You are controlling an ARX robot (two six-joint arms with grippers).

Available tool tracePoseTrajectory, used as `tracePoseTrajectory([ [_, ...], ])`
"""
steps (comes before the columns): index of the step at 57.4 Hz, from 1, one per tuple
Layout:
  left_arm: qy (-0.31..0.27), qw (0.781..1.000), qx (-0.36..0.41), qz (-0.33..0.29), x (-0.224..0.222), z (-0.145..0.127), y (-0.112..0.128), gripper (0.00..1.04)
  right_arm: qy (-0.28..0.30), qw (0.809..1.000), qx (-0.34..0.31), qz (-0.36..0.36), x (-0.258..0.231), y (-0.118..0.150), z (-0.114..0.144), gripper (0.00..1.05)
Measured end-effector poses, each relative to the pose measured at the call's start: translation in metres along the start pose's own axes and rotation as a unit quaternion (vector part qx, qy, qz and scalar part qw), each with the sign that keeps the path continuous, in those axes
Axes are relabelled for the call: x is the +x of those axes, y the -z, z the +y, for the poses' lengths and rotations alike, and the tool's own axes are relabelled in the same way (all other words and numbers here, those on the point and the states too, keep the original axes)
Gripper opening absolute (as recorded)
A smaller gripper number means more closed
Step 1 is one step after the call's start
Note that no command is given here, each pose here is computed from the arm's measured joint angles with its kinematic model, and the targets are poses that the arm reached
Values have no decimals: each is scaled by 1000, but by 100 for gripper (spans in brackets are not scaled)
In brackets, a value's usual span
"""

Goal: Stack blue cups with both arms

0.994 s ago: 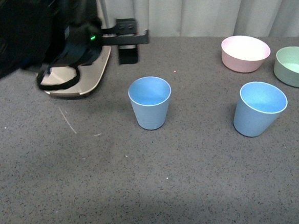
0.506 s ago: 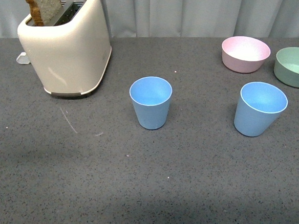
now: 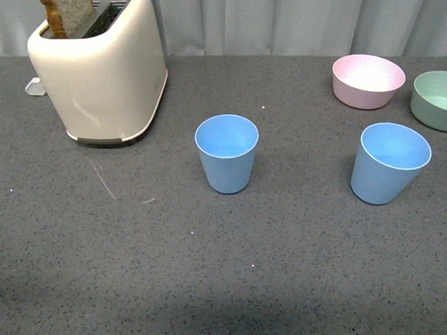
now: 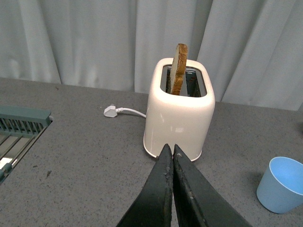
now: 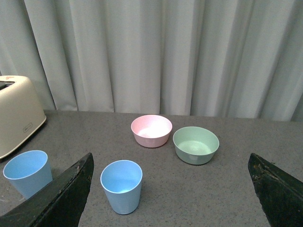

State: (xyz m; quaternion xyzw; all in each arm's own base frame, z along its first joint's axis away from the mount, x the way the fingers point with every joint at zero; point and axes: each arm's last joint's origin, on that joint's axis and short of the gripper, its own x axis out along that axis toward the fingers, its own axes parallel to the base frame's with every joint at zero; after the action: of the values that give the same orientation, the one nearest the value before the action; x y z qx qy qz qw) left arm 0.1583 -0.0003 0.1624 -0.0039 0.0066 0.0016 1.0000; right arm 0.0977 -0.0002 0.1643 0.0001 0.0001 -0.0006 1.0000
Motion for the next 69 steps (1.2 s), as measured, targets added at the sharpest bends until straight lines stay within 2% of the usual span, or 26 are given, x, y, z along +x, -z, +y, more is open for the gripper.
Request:
tracePoseTrajectory([
  [69,3,1000,0,-18,-48,0,-10,4,0,1000,0,0,0,0,0,95],
])
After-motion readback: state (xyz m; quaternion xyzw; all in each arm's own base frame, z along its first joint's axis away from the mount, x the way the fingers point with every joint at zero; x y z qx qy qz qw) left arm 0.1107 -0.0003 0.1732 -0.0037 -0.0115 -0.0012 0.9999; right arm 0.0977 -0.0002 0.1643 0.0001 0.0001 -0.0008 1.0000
